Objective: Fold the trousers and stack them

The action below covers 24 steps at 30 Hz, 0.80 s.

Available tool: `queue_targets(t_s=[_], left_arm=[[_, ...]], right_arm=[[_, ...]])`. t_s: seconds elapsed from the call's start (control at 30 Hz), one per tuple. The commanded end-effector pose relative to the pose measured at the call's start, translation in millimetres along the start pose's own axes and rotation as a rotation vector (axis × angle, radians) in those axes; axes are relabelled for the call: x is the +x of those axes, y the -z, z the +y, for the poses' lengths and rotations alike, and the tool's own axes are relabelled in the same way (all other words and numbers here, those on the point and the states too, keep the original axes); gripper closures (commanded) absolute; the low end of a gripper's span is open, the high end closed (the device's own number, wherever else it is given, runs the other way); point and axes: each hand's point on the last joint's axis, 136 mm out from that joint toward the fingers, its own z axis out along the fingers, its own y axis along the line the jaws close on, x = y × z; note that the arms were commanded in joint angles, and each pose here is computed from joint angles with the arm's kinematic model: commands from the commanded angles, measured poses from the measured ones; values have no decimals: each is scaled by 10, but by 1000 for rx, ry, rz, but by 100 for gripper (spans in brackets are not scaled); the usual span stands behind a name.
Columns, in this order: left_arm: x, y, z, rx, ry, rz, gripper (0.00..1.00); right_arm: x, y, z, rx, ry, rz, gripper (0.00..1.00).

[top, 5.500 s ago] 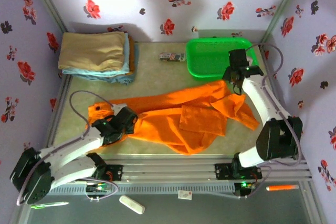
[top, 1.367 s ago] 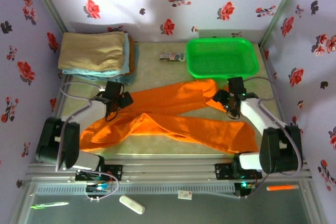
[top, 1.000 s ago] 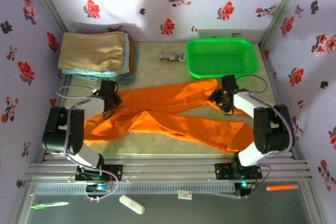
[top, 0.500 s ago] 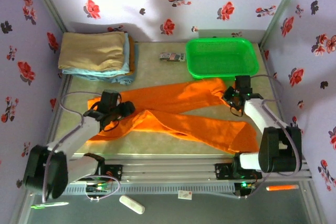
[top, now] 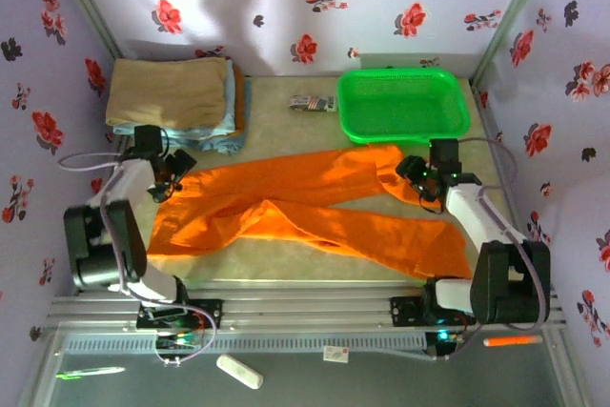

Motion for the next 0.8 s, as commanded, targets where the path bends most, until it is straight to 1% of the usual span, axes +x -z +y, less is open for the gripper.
queue_targets(t_s=[0.0, 0.1, 0.23, 0.27, 0.3, 0.4, 0.47, 0.57, 0.67, 0.7, 0.77], left_arm=[[50, -153, -91, 23, -27, 72, 22], [83, -302, 29, -31, -21, 97, 46], [177, -423, 79, -38, -15, 136, 91], [198, -424, 80, -34, -11, 139, 98], [207, -407, 83, -30, -10, 137, 100], [236, -277, 35, 1, -23, 124, 100], [283, -118, -63, 31, -56, 112, 100], [417, 276, -334, 99, -160, 63, 100], [789, 681, -539, 133, -310, 11, 100], [990, 784, -567, 146, -358, -2, 100], [1457, 855, -522, 164, -432, 10, 100]], right_arm=[[-10, 96, 11, -23, 5, -18, 32], [-35, 143, 38, -43, 4, -31, 32], [-43, 167, 72, -60, 2, -30, 32], [-42, 168, 76, -63, 2, -29, 32], [-42, 172, 85, -67, 3, -29, 32], [-54, 197, 94, -72, 2, -34, 32], [-55, 210, 105, -79, 2, -38, 32], [-81, 240, 121, -85, 2, -51, 32], [-90, 257, 130, -93, 1, -58, 32], [-80, 253, 126, -95, 0, -56, 32], [-75, 250, 135, -103, -4, -54, 32]])
